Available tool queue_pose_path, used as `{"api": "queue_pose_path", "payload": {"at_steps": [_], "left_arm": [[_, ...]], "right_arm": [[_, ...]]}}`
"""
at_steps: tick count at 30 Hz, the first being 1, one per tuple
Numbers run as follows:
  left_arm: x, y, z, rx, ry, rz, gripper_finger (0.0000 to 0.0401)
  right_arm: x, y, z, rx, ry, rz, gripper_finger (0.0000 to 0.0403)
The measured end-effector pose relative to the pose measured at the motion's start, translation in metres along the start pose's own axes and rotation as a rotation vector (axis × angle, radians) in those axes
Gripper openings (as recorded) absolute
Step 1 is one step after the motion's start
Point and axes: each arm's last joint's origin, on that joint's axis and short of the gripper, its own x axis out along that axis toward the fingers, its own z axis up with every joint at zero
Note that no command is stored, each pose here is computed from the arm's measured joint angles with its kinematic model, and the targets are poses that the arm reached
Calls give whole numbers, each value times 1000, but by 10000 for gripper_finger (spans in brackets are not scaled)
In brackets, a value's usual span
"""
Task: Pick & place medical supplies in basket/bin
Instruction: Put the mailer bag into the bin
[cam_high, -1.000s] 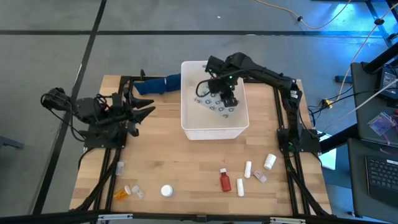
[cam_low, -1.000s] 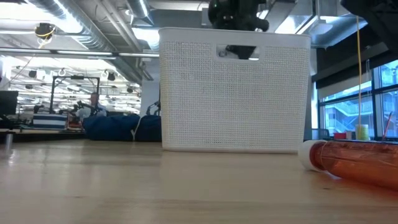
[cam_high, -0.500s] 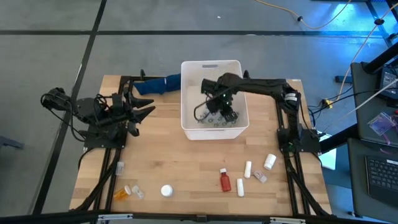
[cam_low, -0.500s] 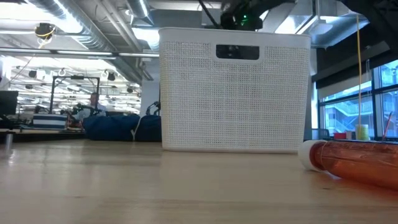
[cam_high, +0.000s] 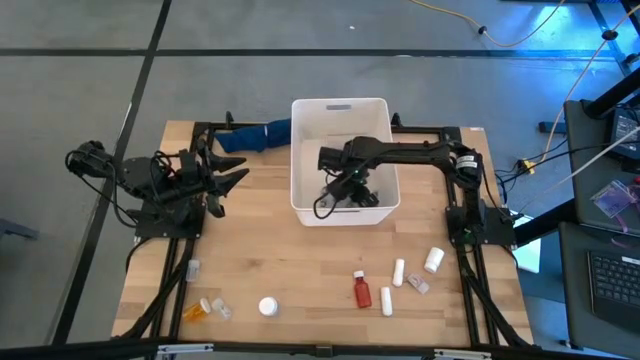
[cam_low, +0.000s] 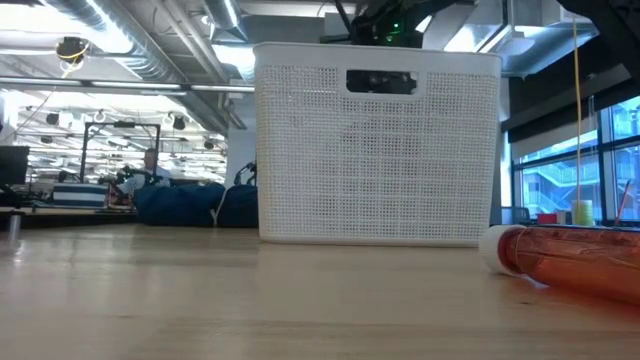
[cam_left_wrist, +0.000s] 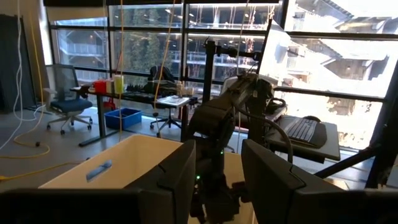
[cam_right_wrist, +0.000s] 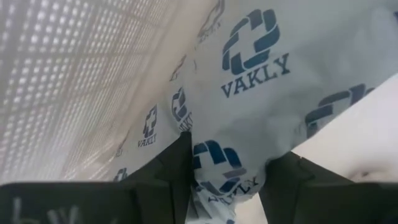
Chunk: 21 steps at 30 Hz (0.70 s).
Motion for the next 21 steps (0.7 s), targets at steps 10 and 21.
{"api": "queue_pose_path", "payload": {"at_steps": [10, 21], "left_arm": [[0, 0, 0, 1, 1, 0, 125], [0, 0, -4, -22, 31, 1, 125]], "right_arm": [[0, -1, 4, 49, -43, -3, 186], [0, -4, 7, 52, -17, -90, 272]]}}
